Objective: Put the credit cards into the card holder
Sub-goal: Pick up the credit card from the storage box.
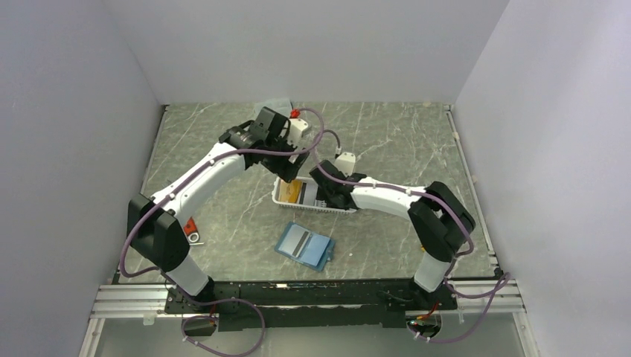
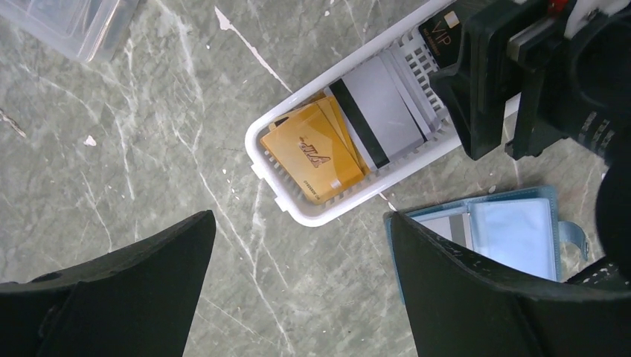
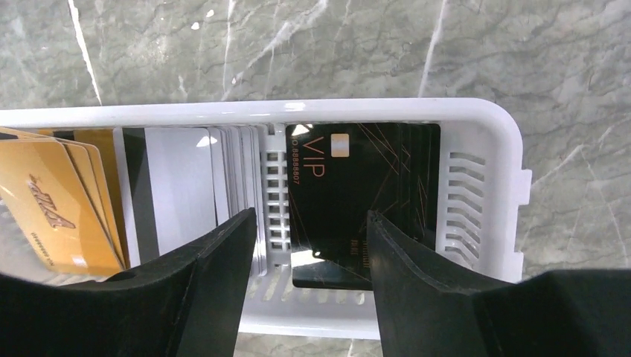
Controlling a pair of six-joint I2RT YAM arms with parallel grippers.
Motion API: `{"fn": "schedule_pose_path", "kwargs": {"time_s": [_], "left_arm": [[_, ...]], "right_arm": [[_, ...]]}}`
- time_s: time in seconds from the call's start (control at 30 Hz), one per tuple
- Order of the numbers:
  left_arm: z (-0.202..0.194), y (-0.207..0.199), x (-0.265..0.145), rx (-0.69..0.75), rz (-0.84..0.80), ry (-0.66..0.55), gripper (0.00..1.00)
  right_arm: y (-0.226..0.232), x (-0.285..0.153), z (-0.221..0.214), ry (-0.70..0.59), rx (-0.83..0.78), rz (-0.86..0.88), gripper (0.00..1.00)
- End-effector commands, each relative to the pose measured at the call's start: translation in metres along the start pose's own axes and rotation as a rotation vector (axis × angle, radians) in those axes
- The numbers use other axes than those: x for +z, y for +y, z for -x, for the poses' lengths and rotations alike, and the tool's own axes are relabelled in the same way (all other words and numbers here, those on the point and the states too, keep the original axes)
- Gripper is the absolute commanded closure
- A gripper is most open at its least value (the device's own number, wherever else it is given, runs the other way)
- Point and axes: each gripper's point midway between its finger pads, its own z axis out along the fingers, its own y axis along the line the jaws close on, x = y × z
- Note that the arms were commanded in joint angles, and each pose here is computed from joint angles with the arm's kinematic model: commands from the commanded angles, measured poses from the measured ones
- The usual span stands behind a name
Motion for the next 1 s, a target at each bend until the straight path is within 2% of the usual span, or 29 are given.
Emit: {"fn": "schedule_pose_path", "kwargs": {"time_s": [0.0, 0.23, 0.37, 0.97], "left_arm": [[0.014, 0.014, -0.020, -0.066, -0.038, -0.063, 0.07], [0.014, 0.024, -0.026, -0.105, -0.076, -0.085, 0.10], [0.013, 0.019, -0.023, -0.102, -0.107, -0.093, 0.15], [0.013, 0.012, -0.025, -0.113, -0.141, -0.092, 0.15]], "right_arm": [[-0.010, 0.000, 0.007, -0.036, -0.088, -0.111, 0.41], [-0.011, 0.006, 0.002, -0.024, -0.104, -0.144, 0.41], [-0.011, 0.003, 0.003, -0.030, -0.106, -0.136, 0.41], [-0.006, 0.018, -0.009, 0.007, -0.246, -0.245, 0.40]]}}
